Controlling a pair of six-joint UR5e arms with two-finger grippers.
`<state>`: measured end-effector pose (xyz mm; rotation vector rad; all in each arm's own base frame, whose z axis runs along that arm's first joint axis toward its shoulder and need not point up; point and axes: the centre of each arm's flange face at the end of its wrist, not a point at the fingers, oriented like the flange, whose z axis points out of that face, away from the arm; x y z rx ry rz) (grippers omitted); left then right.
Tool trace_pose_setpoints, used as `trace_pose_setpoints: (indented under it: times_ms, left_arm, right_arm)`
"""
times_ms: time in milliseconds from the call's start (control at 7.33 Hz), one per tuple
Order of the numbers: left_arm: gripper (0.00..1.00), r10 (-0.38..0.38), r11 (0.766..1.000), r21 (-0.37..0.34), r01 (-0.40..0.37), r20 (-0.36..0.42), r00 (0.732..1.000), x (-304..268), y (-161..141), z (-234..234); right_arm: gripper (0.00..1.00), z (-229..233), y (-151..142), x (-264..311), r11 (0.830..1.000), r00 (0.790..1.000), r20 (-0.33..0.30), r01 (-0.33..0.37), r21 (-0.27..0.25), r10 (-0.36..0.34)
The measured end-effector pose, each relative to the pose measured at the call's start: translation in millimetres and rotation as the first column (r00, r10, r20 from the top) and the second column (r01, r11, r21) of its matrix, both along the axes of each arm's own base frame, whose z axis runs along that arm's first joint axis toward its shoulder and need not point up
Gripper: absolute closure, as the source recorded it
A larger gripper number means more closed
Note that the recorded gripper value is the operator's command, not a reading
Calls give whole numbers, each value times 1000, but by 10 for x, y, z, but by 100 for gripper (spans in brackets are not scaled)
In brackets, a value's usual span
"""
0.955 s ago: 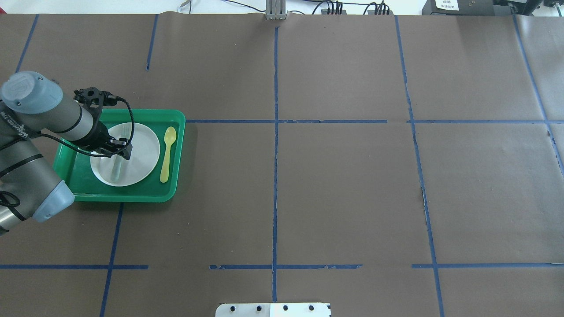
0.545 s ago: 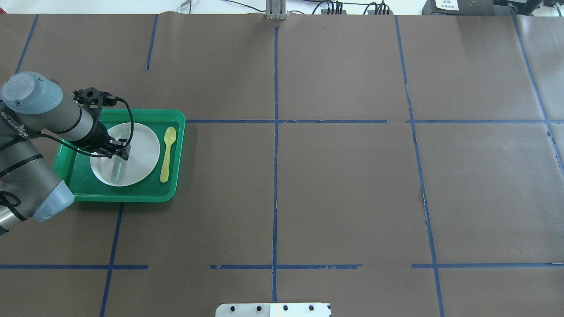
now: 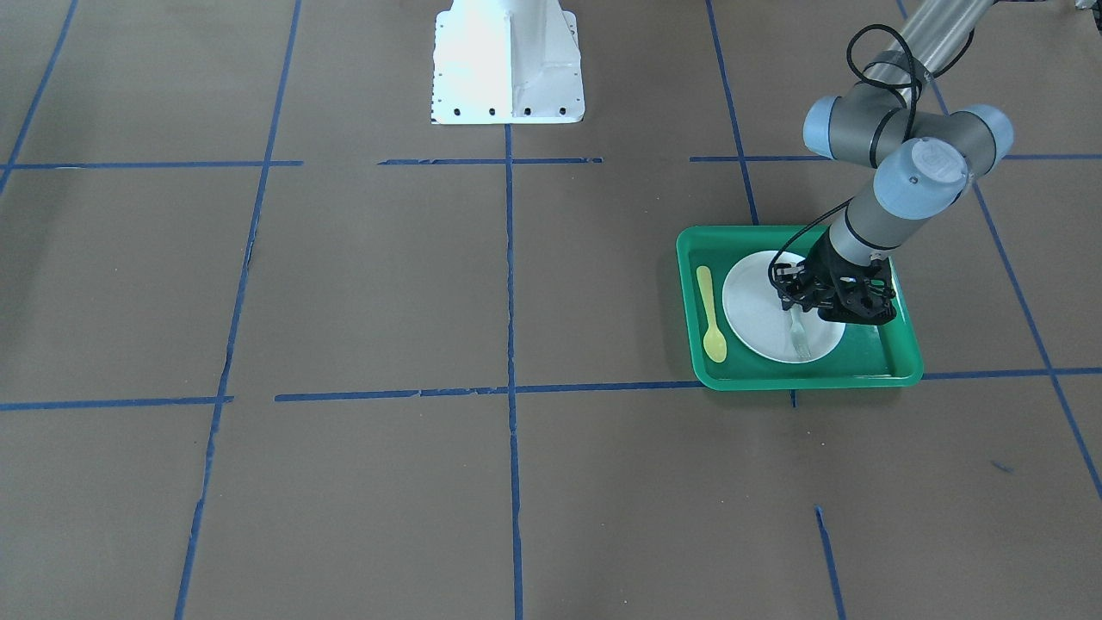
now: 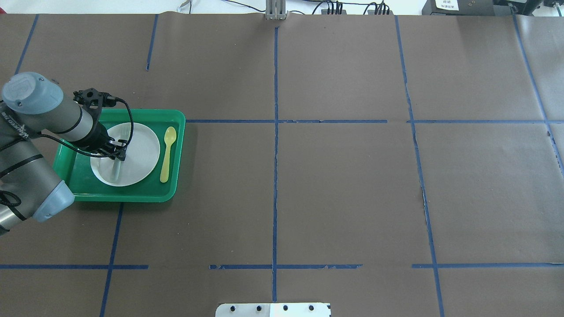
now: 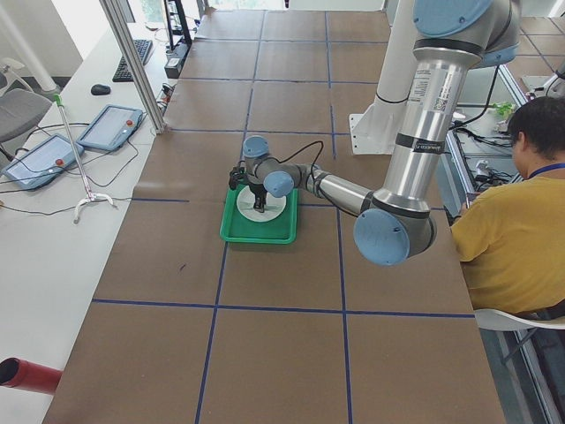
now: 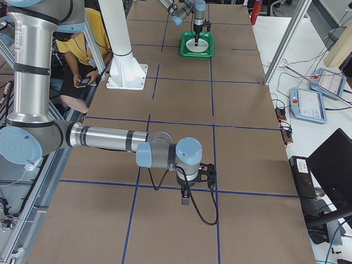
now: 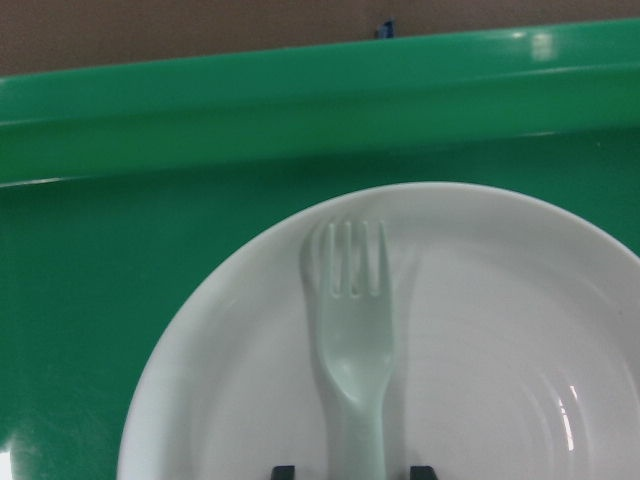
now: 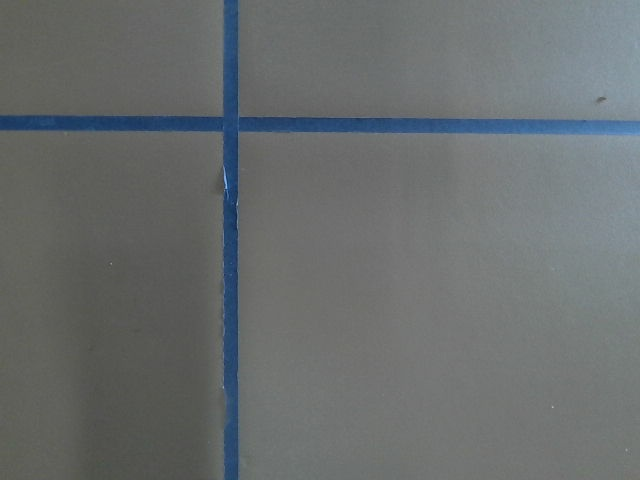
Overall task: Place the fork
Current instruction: 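Lift the fork and carry it off the plate to the tray edge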
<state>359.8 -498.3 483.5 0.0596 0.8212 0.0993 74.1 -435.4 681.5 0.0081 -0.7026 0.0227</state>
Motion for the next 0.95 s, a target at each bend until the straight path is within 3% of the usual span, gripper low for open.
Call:
trace_pose_setpoints:
  times_ms: [545,818,955]
  left_arm:
    - [100,-19,1000,6,19,-5,1000,-197,-41,-63]
    - [100,-58,998,17,57,13,998,-642,-150,-87]
    - [100,-59,998,21,58,43,997,-908,-126,111]
  right_arm:
    - [0,0,0,0,1000,1000,0,0,0,0]
    - [0,0,0,0,1000,1000,0,0,0,0]
    - [0,0,0,0,1000,1000,0,0,0,0]
